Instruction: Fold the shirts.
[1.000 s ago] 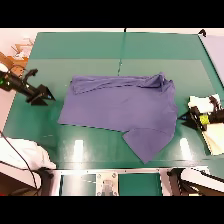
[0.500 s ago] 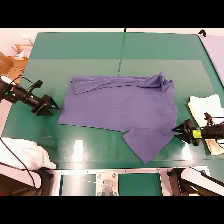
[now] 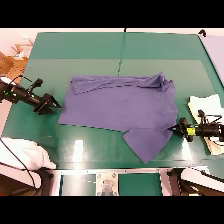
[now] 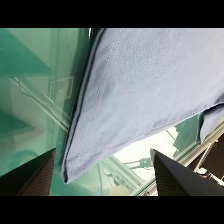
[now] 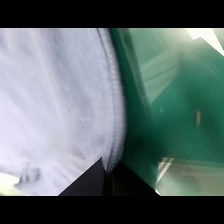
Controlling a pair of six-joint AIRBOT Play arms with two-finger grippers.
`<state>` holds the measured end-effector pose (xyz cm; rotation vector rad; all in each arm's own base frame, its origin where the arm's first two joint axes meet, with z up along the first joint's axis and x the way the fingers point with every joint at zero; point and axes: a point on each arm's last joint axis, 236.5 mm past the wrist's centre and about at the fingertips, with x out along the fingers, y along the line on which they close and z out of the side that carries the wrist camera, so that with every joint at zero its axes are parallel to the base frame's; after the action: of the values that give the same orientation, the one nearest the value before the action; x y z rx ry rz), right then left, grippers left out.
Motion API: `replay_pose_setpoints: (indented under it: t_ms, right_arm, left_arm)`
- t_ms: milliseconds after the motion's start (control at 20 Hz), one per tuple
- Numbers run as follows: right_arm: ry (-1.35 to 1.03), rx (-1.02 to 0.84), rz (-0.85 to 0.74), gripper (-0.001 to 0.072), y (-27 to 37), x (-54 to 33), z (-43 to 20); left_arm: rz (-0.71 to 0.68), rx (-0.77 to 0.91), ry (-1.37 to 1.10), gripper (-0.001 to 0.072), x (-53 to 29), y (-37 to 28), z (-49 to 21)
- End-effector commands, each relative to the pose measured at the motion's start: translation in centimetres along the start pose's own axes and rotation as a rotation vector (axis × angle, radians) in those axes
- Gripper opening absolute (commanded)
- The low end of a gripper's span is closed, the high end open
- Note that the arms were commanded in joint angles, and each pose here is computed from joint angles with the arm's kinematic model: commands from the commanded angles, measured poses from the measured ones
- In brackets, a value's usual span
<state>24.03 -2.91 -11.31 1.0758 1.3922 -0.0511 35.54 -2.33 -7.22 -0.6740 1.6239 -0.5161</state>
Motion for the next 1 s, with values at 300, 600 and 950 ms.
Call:
replay_pose_setpoints:
  t_ms: [300,600,950]
  right_arm:
    - [-0.075,-0.027,0.012,0.0018,1.7,-2.1,3.1]
    - [-0.092,-0.028,0.006,0.0018,1.5,-2.1,3.5]
    - [-0.092,-0.039,0.005,0.0018,1.5,-2.1,3.5]
  left_arm:
    - [0.0,-0.078,0.035,0.0666,3.2,2.0,-2.2]
    - [-0.071,-0.095,0.109,0.0532,7.2,0.5,-5.1]
    - [-0.117,-0.064,0.098,0.0017,7.1,-0.5,-4.8]
